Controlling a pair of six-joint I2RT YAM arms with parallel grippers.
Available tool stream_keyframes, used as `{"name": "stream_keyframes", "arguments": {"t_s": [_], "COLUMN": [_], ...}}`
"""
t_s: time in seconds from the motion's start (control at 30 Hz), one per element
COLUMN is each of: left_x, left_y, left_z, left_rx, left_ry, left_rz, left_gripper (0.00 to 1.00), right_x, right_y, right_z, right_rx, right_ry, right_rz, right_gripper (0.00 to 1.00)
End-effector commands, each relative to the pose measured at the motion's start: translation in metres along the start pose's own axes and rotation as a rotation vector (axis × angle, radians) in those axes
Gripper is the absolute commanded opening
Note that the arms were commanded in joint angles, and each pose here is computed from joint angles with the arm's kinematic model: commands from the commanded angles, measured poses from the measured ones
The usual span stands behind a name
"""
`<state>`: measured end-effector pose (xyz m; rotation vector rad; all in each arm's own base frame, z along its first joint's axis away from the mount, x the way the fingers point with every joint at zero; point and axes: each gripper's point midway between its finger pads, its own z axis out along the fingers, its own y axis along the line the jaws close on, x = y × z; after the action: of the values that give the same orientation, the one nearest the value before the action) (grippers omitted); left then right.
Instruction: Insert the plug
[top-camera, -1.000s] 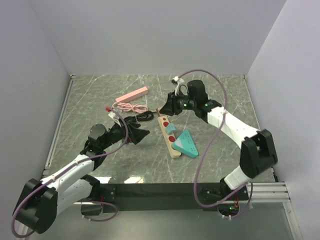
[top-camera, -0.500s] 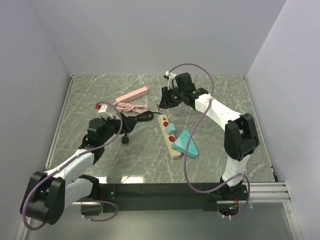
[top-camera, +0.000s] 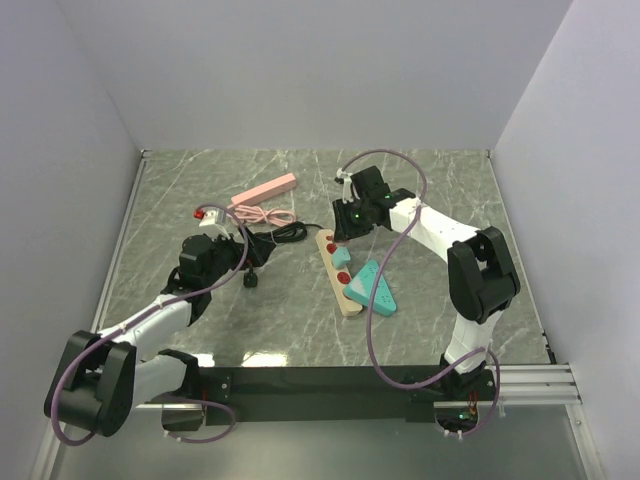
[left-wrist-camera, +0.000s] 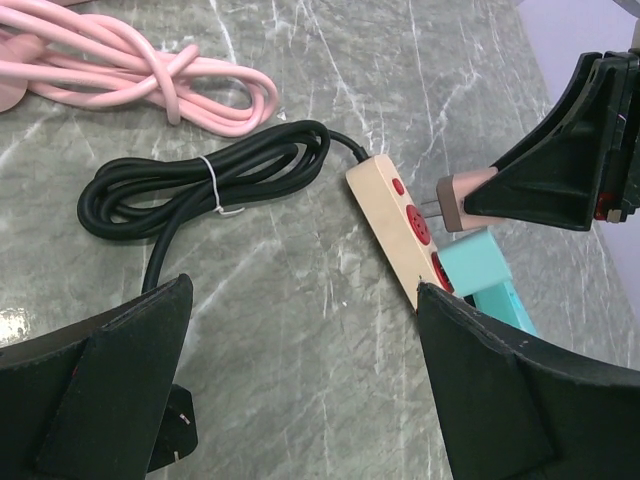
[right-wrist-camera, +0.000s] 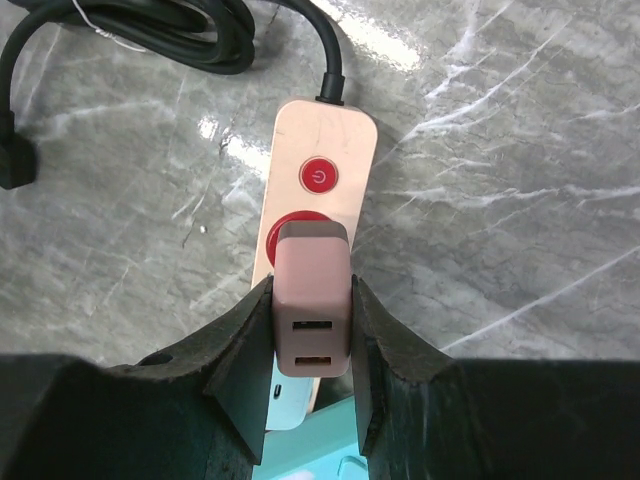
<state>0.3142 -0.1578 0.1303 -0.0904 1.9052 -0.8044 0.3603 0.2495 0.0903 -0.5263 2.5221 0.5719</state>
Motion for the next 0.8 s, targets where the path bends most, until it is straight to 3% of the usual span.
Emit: {"name": "stream_keyframes", "arguments": {"t_s": [0.0, 0.43, 0.77], "left_x": [-0.012, -0.009, -0.010], "left_y": [-0.008, -0.011, -0.015], "left_z": [0.001, 0.001, -0.003], "left_rx": [0.042, 0.065, 0.085], "left_ry": [-0.040, -0.031, -0.039], "left_rz": [0.032, 0.038, 0.038], "left_gripper": [0.99, 0.99, 0.99], "right_x": [-0.010, -0.011, -0.004], "right_y": [0.005, 0.025, 0.020], "right_z": [-0.007, 0.000, 0.005], "right_rx": [-0.008, -0.080, 0.016], "right_ry": [-0.025, 0.058, 0.104], "right_rz": [-0.033, -0.063, -0.057], "right_gripper": [0.00, 0.00, 0.00]}}
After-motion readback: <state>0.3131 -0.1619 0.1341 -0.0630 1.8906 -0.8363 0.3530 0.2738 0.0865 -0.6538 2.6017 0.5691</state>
